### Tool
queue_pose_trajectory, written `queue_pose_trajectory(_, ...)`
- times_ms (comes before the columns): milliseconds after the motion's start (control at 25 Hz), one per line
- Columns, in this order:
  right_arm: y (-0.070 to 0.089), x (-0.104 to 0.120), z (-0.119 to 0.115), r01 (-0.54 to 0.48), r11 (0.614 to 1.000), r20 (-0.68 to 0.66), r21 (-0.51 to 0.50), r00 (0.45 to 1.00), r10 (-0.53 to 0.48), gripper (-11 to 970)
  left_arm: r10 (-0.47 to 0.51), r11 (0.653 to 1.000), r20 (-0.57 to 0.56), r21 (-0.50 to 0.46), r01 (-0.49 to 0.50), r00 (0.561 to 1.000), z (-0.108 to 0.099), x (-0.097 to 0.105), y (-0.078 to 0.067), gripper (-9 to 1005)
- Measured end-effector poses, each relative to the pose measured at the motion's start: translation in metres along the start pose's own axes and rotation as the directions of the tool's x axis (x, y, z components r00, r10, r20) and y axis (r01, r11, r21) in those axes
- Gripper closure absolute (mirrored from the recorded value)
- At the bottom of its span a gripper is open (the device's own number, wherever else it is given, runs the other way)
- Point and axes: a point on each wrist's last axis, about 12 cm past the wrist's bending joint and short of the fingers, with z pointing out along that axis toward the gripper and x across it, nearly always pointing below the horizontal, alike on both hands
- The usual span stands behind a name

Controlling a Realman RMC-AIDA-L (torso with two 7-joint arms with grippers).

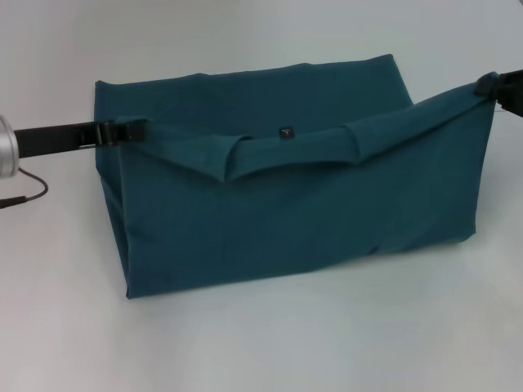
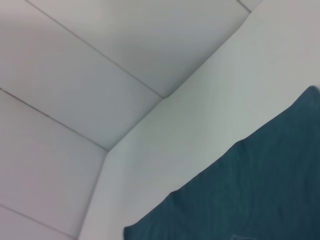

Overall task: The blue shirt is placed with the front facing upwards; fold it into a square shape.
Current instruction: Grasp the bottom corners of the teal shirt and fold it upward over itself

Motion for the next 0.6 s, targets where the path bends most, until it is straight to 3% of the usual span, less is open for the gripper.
queue_pose_trajectory(600, -0.003, -0.011, 0.028, 0.053, 0.992, 0.069, 0.114, 0.996, -0.061, 927, 0.073, 0.992, 0.007, -0.105, -0.072, 0.997, 0.027, -0.012, 0.001, 937)
